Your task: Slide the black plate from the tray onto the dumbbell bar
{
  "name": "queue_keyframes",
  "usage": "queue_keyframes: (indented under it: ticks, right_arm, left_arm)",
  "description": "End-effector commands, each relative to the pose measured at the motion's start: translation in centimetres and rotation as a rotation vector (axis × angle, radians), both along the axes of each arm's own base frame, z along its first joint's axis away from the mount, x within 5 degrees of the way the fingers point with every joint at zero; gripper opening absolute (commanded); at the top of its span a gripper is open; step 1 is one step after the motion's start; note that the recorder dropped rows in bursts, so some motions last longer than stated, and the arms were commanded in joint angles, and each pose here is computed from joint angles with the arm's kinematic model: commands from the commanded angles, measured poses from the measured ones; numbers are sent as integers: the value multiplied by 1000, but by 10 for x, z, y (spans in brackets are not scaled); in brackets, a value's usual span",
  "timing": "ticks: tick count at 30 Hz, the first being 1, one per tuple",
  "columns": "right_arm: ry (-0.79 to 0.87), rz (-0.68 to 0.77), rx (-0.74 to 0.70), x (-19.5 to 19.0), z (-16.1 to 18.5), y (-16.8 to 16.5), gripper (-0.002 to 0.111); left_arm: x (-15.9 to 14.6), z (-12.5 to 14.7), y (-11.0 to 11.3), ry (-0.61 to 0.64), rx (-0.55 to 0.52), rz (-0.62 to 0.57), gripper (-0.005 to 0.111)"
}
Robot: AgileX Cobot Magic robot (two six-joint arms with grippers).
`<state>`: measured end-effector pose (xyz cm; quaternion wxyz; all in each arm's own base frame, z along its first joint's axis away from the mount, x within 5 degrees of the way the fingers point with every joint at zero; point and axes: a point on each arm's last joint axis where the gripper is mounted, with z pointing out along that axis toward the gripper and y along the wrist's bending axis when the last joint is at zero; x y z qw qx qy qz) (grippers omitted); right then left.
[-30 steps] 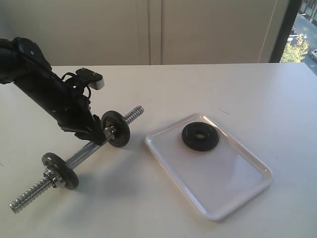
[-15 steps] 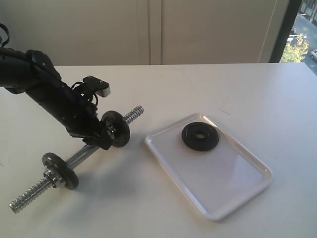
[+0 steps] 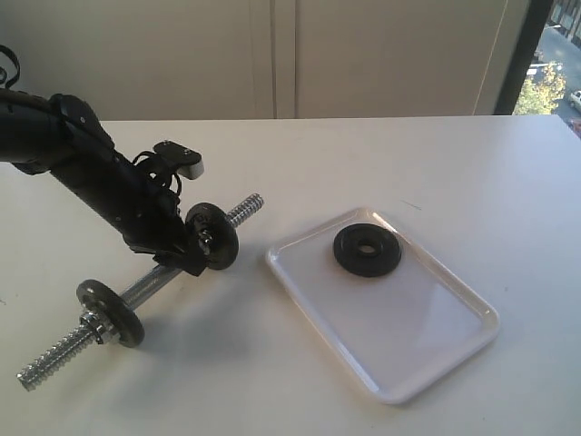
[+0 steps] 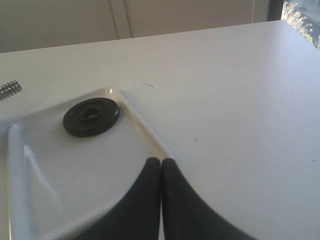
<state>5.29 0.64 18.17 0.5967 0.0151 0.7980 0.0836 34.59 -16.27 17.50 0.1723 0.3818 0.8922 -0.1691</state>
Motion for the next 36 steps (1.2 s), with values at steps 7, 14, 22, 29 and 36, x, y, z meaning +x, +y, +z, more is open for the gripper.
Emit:
queue_keyframes:
  ticks: [7,14,22,29,36]
  right_arm:
    - [-14,0,6,0,0,0,0]
    - [-14,0,6,0,0,0,0]
    - [-14,0,6,0,0,0,0]
    - [-14,0,6,0,0,0,0]
    - [-14,0,6,0,0,0,0]
  left_arm:
    - [1,-5,-4,21,-18,8,52]
    - [2,-5,-4,13,-23,15,49]
    - [-2,-6,-4,49,-12,-11,18]
    - [-4,-7,-3,61,-5,-24,0]
    - [-6,-6,-3,77,-5,-32,0]
